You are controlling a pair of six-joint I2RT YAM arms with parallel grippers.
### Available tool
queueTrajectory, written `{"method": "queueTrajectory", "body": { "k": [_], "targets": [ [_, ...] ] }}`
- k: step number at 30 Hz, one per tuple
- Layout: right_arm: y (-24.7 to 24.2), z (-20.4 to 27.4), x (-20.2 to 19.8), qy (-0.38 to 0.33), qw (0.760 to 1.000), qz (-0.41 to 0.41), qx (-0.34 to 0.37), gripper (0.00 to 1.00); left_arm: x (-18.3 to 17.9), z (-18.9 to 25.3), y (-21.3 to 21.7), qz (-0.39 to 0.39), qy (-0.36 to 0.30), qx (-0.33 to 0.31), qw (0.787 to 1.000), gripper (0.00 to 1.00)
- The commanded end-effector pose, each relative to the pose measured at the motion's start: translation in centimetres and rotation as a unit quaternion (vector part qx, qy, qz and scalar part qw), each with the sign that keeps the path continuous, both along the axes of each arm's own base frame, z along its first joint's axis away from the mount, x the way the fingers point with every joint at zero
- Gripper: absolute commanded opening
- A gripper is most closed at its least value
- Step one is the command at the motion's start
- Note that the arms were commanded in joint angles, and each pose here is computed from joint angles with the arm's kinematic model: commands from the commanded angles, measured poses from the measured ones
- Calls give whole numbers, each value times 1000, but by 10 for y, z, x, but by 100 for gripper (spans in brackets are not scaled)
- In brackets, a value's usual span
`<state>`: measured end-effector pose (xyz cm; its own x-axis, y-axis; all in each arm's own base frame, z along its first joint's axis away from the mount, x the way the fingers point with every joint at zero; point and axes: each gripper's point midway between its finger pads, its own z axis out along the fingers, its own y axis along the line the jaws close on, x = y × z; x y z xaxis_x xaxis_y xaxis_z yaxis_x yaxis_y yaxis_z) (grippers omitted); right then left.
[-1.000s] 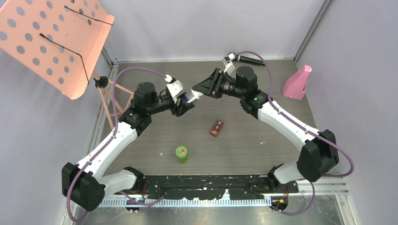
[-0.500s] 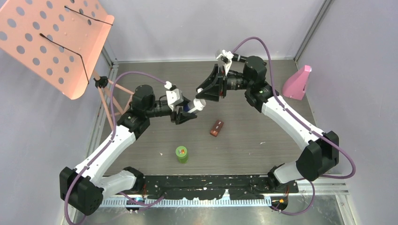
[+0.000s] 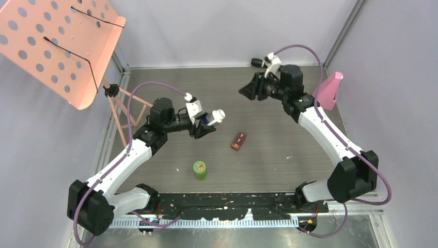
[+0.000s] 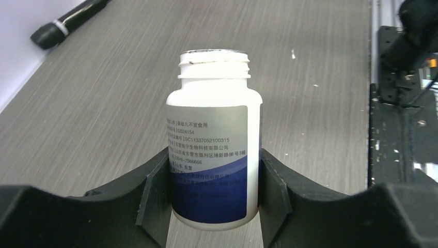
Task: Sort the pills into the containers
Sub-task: Place the lid of the pill bottle at the center of the board.
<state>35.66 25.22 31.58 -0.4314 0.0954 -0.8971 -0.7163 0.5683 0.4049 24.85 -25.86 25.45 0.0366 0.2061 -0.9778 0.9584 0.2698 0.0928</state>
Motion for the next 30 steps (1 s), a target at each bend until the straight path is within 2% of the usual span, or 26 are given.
{"method": "queueTrajectory", "body": {
  "k": [1, 2, 4, 8, 10, 12, 13, 15, 16, 24, 26, 30],
  "targets": [
    [-105, -126, 22, 165, 932, -298, -127, 9, 26, -2, 5, 65, -35, -18, 997, 0],
    [-124, -153, 18, 181, 910, -338, -158, 9, 28, -4, 5, 71, -32, -24, 997, 0],
    [-141, -188, 11, 205, 886, -367, -196, 10, 31, -5, 4, 79, -28, -37, 996, 0],
    [-157, -233, 2, 245, 853, -391, -246, 10, 33, -8, 2, 82, -23, -47, 995, 0],
    [-162, -245, 0, 257, 841, -396, -263, 15, 34, -9, 2, 83, -20, -46, 995, 0],
    [-165, -253, 0, 267, 832, -402, -275, 30, 33, -10, 1, 80, -20, -45, 996, 0],
    [-165, -256, 0, 269, 830, -403, -278, 42, 33, -11, 1, 80, -19, -45, 996, 0],
    [-165, -261, 0, 276, 826, -402, -283, 58, 33, -13, 1, 80, -17, -44, 996, 0],
    [-164, -264, 0, 280, 826, -399, -283, 61, 33, -14, 1, 80, -16, -43, 996, 0],
    [-150, -247, 5, 282, 844, -373, -260, 81, 35, -19, -1, 82, -6, -41, 996, 0],
    [-138, -226, 8, 268, 864, -349, -243, 84, 36, -18, -1, 85, -6, -42, 996, 0],
    [-74, -152, 2, 199, 942, -217, -160, 85, 38, -19, -2, 88, -5, -41, 995, 0]
  ]
}}
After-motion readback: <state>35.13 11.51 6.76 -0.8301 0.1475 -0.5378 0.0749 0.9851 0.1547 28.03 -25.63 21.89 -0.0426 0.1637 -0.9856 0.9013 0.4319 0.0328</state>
